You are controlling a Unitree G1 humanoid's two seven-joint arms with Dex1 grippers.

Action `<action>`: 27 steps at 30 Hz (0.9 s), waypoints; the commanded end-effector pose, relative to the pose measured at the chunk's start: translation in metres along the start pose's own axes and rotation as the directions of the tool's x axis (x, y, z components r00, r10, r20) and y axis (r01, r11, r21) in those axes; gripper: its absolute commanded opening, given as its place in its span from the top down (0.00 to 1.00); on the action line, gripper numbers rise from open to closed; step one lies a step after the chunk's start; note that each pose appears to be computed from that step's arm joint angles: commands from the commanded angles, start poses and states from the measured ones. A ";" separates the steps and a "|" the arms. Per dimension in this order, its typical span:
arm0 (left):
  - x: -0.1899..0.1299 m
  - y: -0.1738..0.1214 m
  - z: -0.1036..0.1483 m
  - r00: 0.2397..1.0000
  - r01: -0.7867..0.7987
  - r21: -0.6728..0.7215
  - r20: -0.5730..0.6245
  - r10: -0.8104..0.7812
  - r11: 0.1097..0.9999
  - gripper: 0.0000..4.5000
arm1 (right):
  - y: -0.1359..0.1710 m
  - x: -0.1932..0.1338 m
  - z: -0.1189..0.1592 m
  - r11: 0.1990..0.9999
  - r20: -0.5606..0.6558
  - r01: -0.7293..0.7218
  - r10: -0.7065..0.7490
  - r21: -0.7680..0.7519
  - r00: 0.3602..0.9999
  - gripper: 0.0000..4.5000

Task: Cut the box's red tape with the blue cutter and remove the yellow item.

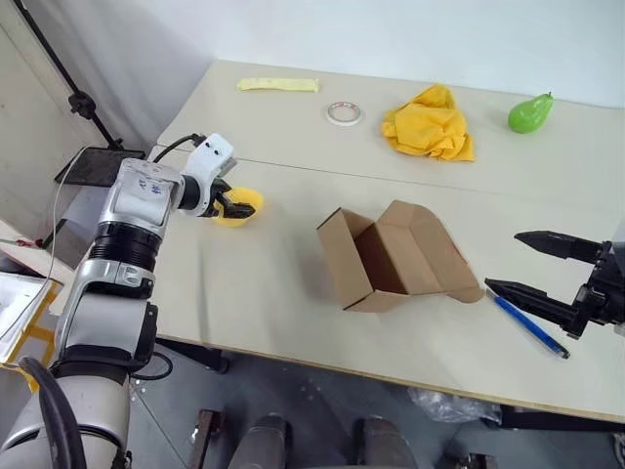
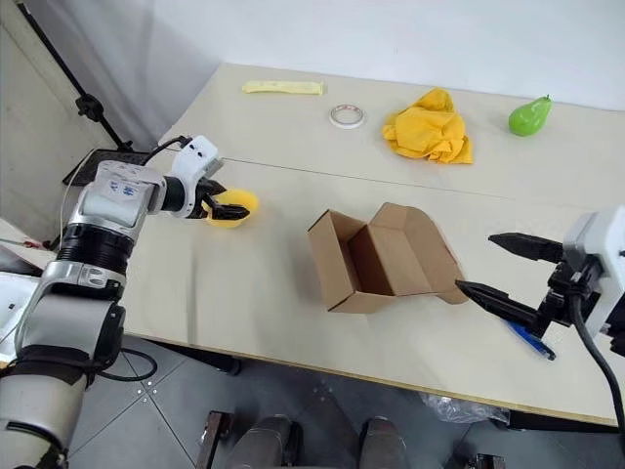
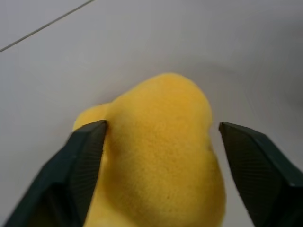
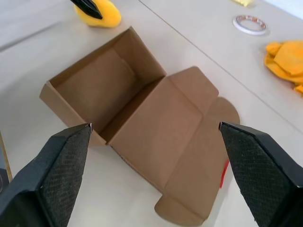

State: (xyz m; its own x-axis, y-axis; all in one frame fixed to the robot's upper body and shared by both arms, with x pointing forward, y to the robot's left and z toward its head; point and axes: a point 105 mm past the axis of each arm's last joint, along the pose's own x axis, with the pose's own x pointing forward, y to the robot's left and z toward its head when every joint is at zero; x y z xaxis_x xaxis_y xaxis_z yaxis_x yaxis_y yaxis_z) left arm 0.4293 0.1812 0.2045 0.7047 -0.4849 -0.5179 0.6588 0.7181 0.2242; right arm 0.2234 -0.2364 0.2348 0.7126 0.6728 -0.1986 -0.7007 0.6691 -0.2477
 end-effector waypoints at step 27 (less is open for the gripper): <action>-0.069 -0.082 -0.066 0.788 0.423 0.276 0.358 -0.501 0.863 0.00 | -0.001 -0.026 -0.058 0.987 0.017 0.104 -0.107 0.120 0.994 0.00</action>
State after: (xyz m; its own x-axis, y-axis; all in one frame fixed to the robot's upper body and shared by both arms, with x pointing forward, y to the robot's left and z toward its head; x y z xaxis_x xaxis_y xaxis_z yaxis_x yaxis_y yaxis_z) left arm 0.3146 0.1851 0.1649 0.3414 -0.9184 -0.2000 0.9363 0.3136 0.1579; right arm 0.2095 -0.2715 0.1857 0.7789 0.6073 -0.1568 -0.6260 0.7681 -0.1345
